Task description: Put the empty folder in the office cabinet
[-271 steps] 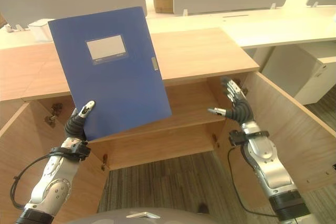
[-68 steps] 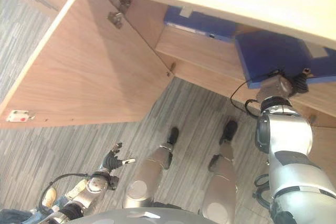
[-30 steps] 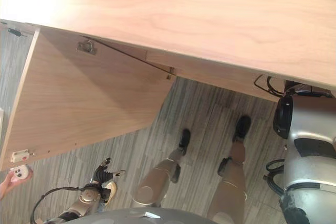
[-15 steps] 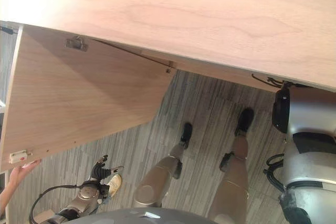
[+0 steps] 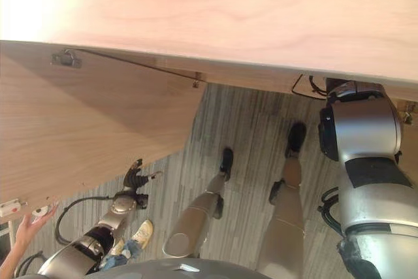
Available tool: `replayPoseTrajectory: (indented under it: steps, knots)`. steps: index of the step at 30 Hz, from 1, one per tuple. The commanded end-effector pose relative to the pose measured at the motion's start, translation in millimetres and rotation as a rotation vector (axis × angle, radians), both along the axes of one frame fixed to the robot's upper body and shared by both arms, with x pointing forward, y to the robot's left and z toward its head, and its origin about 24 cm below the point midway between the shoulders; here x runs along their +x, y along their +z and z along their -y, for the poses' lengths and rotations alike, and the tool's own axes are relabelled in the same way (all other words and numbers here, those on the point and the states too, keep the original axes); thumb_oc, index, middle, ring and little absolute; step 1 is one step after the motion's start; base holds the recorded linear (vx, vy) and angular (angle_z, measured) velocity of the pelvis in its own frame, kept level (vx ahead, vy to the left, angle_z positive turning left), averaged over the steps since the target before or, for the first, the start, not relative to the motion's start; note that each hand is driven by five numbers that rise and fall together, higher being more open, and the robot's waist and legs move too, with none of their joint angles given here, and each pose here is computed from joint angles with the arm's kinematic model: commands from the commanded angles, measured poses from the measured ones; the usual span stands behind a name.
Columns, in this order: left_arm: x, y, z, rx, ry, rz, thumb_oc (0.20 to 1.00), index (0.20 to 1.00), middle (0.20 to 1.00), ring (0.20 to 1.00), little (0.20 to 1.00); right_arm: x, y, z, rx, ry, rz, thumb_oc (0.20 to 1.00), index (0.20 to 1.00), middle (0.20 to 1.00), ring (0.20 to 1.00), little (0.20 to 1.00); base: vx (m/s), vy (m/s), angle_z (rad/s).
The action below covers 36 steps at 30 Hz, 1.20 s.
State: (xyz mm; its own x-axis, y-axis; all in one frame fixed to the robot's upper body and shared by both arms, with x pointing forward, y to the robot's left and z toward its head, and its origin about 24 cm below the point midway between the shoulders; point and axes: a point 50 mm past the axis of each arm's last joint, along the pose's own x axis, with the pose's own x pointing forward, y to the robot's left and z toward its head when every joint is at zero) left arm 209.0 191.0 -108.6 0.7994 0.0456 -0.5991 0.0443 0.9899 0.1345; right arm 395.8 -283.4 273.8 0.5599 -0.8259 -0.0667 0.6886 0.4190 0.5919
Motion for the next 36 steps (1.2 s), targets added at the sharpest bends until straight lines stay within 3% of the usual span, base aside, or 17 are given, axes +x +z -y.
replayPoseTrajectory:
  steps: [1, 10, 22, 36]
  knots:
    - [-10.3, -2.1, -34.1, 0.074, 0.051, -0.054, 1.000, 1.000, 1.000, 1.000, 1.000, -13.4, 54.3, 19.0, -0.211, -0.014, 0.086, 1.000, 1.000, 1.000, 1.000, 1.000, 0.00, 0.000, 0.00]
    - [-9.1, -1.2, -29.5, 0.068, 0.029, -0.043, 1.000, 1.000, 1.000, 1.000, 1.000, -10.6, 23.2, 24.5, -0.201, -0.030, -0.023, 1.000, 1.000, 1.000, 1.000, 1.000, -0.01, 0.003, 0.01]
    - [22.2, 11.0, -13.0, 0.121, 0.010, 0.025, 1.000, 1.000, 1.000, 1.000, 1.000, 9.3, -73.8, -34.3, -0.276, 0.087, -0.280, 1.000, 1.000, 1.000, 1.000, 1.000, -0.06, 0.029, 0.00]
    - [50.0, 27.3, -10.2, 0.167, 0.025, 0.086, 1.000, 1.000, 1.000, 1.000, 1.000, -2.5, -155.5, -59.4, -0.268, 0.178, -0.481, 1.000, 1.000, 1.000, 1.000, 1.000, -0.07, 0.047, -0.04]
